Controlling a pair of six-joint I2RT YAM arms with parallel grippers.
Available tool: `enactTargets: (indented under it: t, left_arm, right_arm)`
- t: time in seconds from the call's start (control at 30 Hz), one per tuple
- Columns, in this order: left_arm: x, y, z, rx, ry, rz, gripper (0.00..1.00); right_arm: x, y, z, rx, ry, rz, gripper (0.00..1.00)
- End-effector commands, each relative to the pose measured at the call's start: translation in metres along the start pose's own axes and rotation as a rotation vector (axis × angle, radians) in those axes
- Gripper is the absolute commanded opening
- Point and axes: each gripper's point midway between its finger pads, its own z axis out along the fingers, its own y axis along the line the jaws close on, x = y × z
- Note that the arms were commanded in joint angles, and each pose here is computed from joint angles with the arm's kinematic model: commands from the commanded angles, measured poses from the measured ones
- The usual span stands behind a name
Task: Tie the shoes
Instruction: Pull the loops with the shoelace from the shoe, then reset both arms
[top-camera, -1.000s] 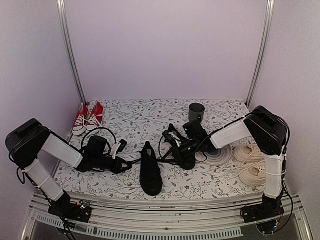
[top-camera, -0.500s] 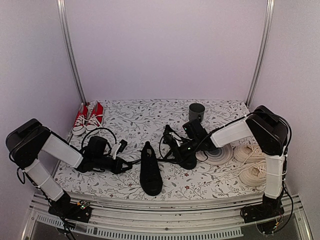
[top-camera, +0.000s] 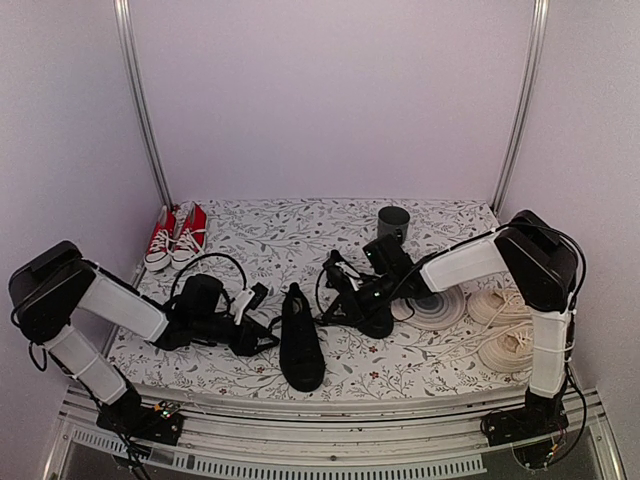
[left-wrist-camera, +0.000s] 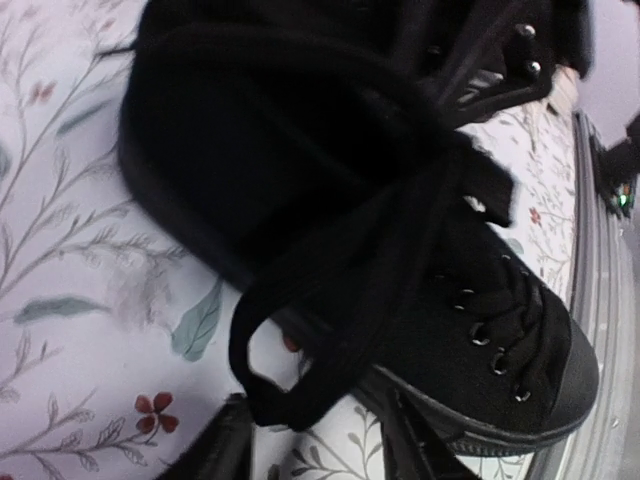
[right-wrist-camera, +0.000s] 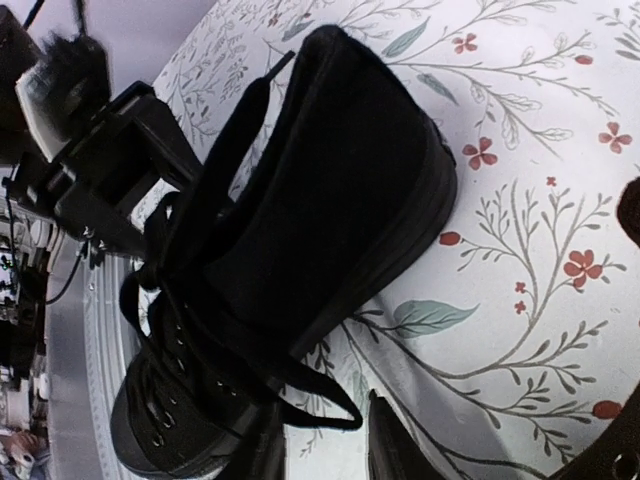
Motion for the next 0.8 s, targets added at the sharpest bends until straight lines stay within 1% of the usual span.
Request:
enactTargets:
  t: [0.0, 0.13, 0.17, 0.2, 0.23, 0.33, 0.37, 0.5, 0.53, 0.6, 0.67, 0.77]
  left_arm:
    - [-0.015, -0.020, -0.013, -0.002, -0.070, 0.152, 0.54]
    - [-0.023, -0.028, -0.030, -0.032, -0.120, 0.221, 0.64]
    - [-0.026, -0.030, -0.035, -0.039, -0.138, 0.233, 0.73]
    - [-0.029, -0.030, -0.040, -0.055, -0.157, 0.243, 0.92]
    - [-0.036, -0.030, -0.045, -0.077, -0.183, 0.253, 0.95]
    - [-0.070, -0.023, -0.065, -0.191, -0.280, 0.298, 0.96]
    - [-0.080, -0.015, -0.072, -0.240, -0.303, 0.296, 0.96]
    - [-0.123, 0.029, -0.099, -0.405, -0.372, 0.197, 0.96]
    - [-0.131, 0.042, -0.108, -0.453, -0.388, 0.171, 0.96]
    - [-0.143, 0.069, -0.126, -0.546, -0.422, 0.122, 0.96]
    - [-0.150, 0.099, -0.147, -0.636, -0.455, 0.054, 0.96]
    - [-0.146, 0.145, -0.182, -0.760, -0.488, -0.076, 0.96]
  right_arm:
    - [-0.016, 0.018, -0.017, -0.019, -0.026, -0.044, 0.39]
    - [-0.037, 0.043, -0.040, -0.045, -0.084, -0.094, 0.54]
    - [-0.043, 0.045, -0.047, -0.032, -0.097, -0.099, 0.64]
    - [-0.049, 0.045, -0.055, -0.015, -0.116, -0.102, 0.84]
    - [-0.055, 0.046, -0.064, -0.001, -0.135, -0.104, 0.99]
    - [-0.077, 0.045, -0.096, 0.058, -0.228, -0.112, 0.99]
    - [-0.088, 0.046, -0.114, 0.091, -0.276, -0.118, 0.99]
    - [-0.111, 0.018, -0.191, 0.272, -0.487, -0.036, 0.99]
    - [-0.106, 0.002, -0.216, 0.326, -0.544, 0.002, 0.99]
    - [-0.097, -0.017, -0.262, 0.399, -0.654, 0.080, 0.99]
    - [-0.076, -0.040, -0.302, 0.486, -0.734, 0.164, 0.99]
    - [-0.043, -0.064, -0.355, 0.582, -0.837, 0.259, 0.99]
